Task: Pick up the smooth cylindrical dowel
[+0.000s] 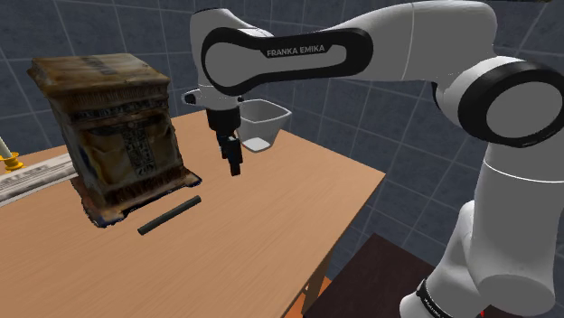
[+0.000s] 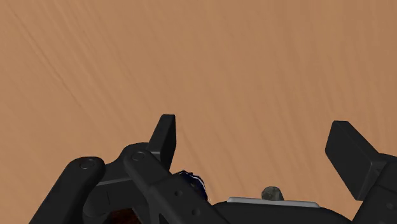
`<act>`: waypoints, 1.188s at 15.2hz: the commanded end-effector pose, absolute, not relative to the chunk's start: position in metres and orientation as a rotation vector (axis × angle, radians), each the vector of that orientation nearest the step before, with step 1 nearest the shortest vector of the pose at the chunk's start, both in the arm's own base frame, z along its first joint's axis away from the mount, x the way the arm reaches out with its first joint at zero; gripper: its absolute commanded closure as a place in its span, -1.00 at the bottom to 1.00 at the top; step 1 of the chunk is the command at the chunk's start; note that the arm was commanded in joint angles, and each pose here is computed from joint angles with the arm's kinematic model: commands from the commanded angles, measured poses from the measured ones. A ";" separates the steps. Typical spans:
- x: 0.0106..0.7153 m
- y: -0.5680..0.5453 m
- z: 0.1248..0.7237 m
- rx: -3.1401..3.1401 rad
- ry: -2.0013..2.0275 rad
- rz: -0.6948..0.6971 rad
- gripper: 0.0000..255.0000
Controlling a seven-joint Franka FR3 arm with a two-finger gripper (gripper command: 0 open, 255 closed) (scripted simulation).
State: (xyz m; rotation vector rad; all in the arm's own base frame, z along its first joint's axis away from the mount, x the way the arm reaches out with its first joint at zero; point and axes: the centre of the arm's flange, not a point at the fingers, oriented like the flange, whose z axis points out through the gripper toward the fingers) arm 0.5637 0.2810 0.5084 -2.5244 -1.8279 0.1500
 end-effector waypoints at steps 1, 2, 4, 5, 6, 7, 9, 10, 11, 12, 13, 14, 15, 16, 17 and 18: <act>0.566 0.307 0.506 -2.452 -1.910 0.152 -1.00; 0.567 0.320 0.505 -2.416 -1.950 0.154 -1.00; 0.568 0.346 0.502 -2.342 -2.027 0.157 -1.00; 0.568 0.359 0.501 -2.304 -2.064 0.158 -1.00; 0.567 0.372 0.500 -2.266 -2.101 0.159 -1.00; 0.566 0.385 0.499 -2.226 -2.137 0.161 -1.00; 0.562 0.411 0.497 -2.146 -2.207 0.163 -1.00; 0.560 0.424 0.496 -2.106 -2.241 0.164 -1.00; 0.557 0.437 0.495 -2.064 -2.274 0.165 -1.00; 0.554 0.447 0.494 -2.030 -2.301 0.166 -1.00; 0.554 0.447 0.489 -2.030 -2.301 0.166 -1.00; 0.554 0.447 0.484 -2.030 -2.301 0.166 -1.00; 0.554 0.447 0.479 -2.030 -2.301 0.166 -1.00; 0.554 0.447 0.473 -2.030 -2.301 0.166 -1.00; 0.554 0.447 0.468 -2.030 -2.301 0.166 -1.00; 0.554 0.447 0.463 -2.030 -2.301 0.166 -1.00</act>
